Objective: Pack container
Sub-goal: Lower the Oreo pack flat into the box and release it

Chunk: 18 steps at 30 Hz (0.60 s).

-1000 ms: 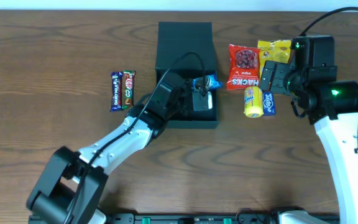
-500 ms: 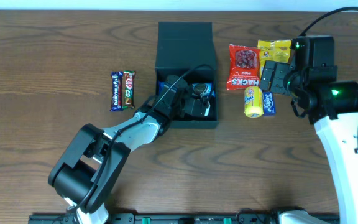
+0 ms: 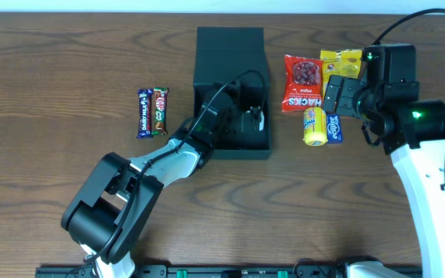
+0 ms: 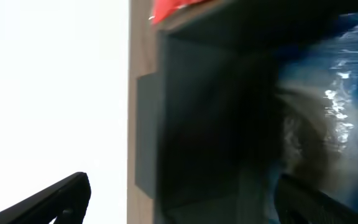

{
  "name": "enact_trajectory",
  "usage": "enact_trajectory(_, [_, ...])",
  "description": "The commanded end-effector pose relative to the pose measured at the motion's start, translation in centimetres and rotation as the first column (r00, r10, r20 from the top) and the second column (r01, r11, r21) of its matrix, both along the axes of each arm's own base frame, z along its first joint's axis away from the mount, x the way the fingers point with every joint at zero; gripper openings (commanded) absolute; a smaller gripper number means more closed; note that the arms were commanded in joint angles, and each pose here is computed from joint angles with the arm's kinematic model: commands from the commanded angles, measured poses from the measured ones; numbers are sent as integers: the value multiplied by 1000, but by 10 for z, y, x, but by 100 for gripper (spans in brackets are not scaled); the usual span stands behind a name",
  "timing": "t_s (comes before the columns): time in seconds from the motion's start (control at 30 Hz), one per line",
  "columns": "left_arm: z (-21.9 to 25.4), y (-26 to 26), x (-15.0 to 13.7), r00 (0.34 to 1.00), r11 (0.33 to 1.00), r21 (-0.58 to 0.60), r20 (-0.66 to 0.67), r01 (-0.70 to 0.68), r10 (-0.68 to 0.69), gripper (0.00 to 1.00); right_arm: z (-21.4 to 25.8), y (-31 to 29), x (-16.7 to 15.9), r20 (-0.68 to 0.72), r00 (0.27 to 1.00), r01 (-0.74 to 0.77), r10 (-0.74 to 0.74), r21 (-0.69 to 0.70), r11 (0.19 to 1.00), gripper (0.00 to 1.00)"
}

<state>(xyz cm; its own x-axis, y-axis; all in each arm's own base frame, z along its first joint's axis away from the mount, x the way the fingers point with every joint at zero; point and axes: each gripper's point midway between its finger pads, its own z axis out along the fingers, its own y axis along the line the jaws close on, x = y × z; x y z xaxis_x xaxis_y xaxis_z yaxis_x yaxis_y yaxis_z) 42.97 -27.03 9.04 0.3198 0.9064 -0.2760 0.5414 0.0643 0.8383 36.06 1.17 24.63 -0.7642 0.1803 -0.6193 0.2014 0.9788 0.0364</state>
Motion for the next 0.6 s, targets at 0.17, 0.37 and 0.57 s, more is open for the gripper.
enact_trajectory(0.17, [47,20,29,953,914,-293,23,-282,301,95,0,-3,-1,0,1000,9,-9,2,1000,99])
enact_trajectory(0.37, [84,26,20,889,727,-537,-106,-429,446,95,0,-3,-1,1,1000,12,-12,5,1000,99])
enact_trajectory(0.57, [60,6,-43,872,788,-381,-288,-483,395,6,0,0,0,5,1000,19,-19,26,999,99])
